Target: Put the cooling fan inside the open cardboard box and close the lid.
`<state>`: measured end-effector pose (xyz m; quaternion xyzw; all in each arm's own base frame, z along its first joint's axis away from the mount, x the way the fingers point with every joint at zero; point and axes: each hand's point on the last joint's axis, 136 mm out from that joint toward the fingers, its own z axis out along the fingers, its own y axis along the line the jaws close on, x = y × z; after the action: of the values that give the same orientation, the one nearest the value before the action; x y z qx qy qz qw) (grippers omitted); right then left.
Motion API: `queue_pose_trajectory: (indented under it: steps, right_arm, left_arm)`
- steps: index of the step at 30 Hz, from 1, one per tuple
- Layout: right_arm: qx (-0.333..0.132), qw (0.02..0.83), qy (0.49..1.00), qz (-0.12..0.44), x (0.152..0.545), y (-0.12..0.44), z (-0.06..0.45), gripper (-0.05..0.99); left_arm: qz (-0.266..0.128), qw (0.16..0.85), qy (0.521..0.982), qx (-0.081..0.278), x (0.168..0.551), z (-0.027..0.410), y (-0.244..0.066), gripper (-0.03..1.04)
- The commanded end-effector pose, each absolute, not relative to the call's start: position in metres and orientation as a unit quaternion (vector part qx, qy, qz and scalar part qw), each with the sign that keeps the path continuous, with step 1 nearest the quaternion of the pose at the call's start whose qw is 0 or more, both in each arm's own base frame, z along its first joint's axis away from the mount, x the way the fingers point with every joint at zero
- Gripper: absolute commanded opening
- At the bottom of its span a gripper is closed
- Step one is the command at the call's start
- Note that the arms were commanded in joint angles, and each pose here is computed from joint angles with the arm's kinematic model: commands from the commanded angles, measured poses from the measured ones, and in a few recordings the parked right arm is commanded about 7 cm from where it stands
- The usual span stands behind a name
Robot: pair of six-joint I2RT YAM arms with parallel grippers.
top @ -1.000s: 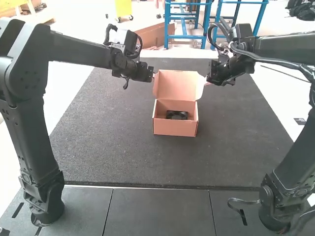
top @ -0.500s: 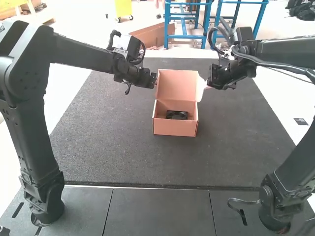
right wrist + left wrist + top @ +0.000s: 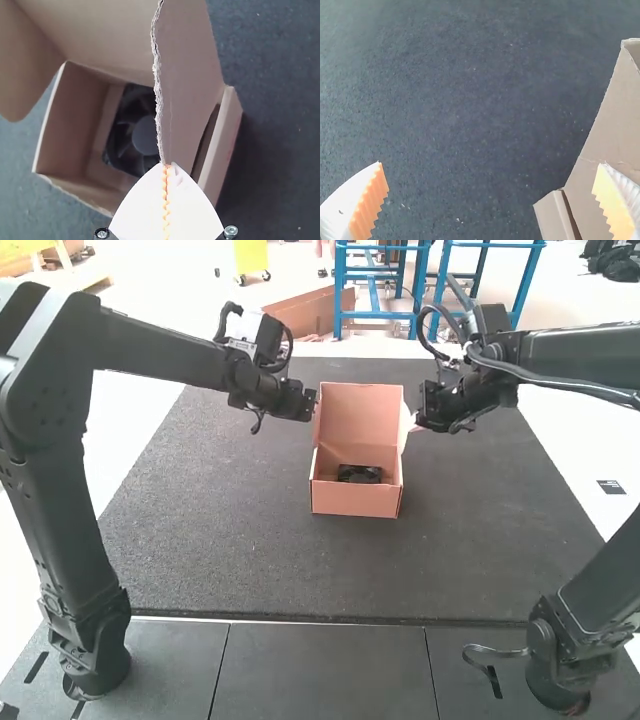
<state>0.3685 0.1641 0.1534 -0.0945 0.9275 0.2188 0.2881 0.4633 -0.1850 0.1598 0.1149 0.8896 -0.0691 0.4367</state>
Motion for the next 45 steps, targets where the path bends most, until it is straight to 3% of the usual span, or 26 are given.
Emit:
queue_pose_trajectory:
  steps: [1, 18, 30, 39, 40, 43, 45]
  right_arm:
    - [-0.104, 0.294, 0.923, 0.227, 0.361, 0.169, 0.161, -0.01]
    - [-0.106, 0.271, 0.929, 0.227, 0.342, 0.171, 0.143, -0.01]
    - [-0.123, 0.246, 0.934, 0.226, 0.324, 0.179, 0.122, -0.01]
    - [-0.107, 0.24, 0.938, 0.226, 0.318, 0.176, 0.115, 0.01]
    - [-0.105, 0.243, 0.937, 0.228, 0.319, 0.176, 0.118, 0.1]
    - [-0.096, 0.252, 0.934, 0.234, 0.32, 0.177, 0.129, 0.6]
    - [-0.097, 0.236, 0.937, 0.237, 0.312, 0.176, 0.129, 0.89]
  left_arm:
    - [-0.09, 0.451, 0.88, 0.119, 0.456, 0.178, -0.192, 0.97]
    - [-0.127, 0.421, 0.885, 0.152, 0.428, 0.156, -0.213, 0.97]
    - [-0.11, 0.375, 0.906, 0.159, 0.406, 0.135, -0.2, 0.97]
    - [-0.109, 0.38, 0.904, 0.164, 0.392, 0.137, -0.194, 0.97]
    - [-0.108, 0.379, 0.904, 0.164, 0.39, 0.138, -0.193, 0.97]
    - [-0.104, 0.382, 0.903, 0.168, 0.388, 0.142, -0.19, 0.97]
    - [-0.072, 0.387, 0.904, 0.168, 0.39, 0.141, -0.179, 0.97]
